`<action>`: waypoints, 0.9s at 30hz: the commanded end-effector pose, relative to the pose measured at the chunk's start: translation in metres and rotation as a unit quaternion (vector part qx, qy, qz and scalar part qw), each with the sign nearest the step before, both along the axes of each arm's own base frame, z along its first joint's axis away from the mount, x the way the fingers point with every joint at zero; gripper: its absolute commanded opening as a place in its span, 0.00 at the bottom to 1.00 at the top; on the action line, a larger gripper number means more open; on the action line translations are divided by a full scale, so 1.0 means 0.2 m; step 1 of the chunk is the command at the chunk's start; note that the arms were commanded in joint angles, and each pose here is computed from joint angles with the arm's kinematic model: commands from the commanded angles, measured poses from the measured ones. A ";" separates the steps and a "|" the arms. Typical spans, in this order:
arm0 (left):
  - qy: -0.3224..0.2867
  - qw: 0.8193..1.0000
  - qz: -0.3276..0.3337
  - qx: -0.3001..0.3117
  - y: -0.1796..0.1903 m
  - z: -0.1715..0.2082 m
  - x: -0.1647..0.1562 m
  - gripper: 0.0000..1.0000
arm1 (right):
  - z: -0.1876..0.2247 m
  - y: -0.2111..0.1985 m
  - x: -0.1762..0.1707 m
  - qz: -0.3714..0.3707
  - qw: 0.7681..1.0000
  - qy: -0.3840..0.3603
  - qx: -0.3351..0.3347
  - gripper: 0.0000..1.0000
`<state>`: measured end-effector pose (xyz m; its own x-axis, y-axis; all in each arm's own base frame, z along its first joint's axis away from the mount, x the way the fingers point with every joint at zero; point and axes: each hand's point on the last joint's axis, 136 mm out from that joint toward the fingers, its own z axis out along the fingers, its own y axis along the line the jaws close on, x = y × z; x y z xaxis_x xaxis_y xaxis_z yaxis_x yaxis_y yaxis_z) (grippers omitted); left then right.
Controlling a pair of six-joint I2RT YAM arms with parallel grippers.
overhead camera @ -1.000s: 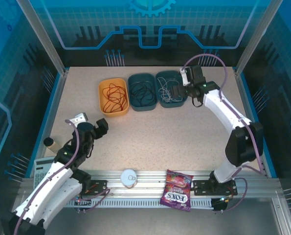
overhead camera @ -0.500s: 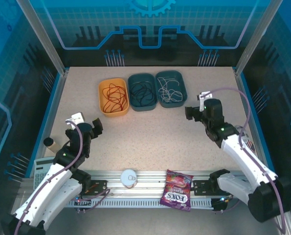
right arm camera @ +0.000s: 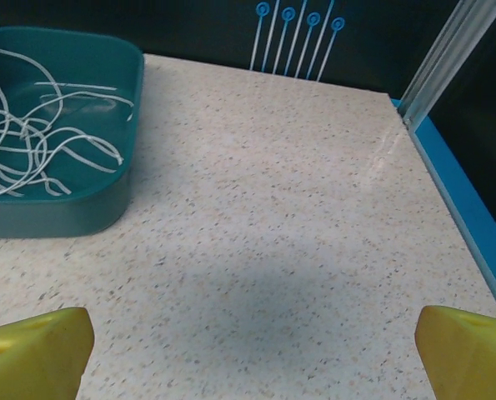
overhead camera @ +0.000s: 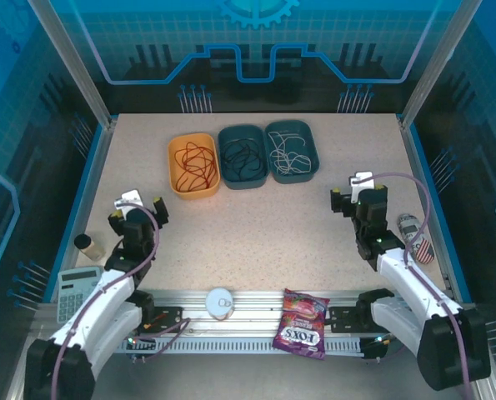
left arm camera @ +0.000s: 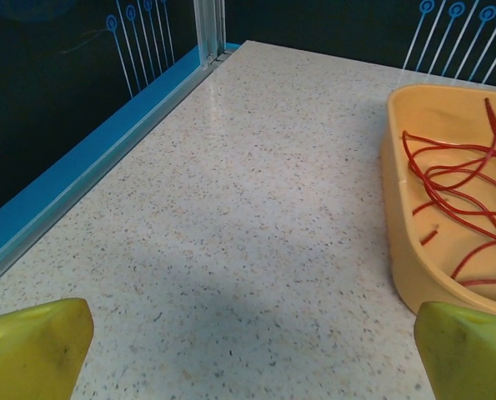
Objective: Untangle the cables
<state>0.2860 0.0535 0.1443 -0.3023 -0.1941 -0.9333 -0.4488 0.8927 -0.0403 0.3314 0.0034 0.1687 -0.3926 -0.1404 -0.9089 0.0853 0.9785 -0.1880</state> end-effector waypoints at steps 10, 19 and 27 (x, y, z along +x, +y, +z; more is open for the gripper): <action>-0.073 0.985 -0.154 -0.040 -0.13 -0.02 0.29 0.99 | 0.03 -0.07 0.09 0.002 0.998 -0.068 0.010 1.00; -0.079 0.970 -0.224 -0.048 -0.25 -0.08 0.42 0.99 | -0.05 -0.08 0.14 0.007 0.998 -0.057 0.015 1.00; -0.070 0.957 -0.276 -0.045 -0.33 -0.21 0.48 0.99 | -0.13 -0.06 0.17 0.021 0.997 -0.063 0.025 1.00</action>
<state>0.3690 -0.0030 0.0836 -0.3366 -0.1633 -0.9274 0.0120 0.9840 -0.1776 0.3614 -0.0070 0.1341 -0.3345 -0.1133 -0.9356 0.0642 0.9877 -0.1425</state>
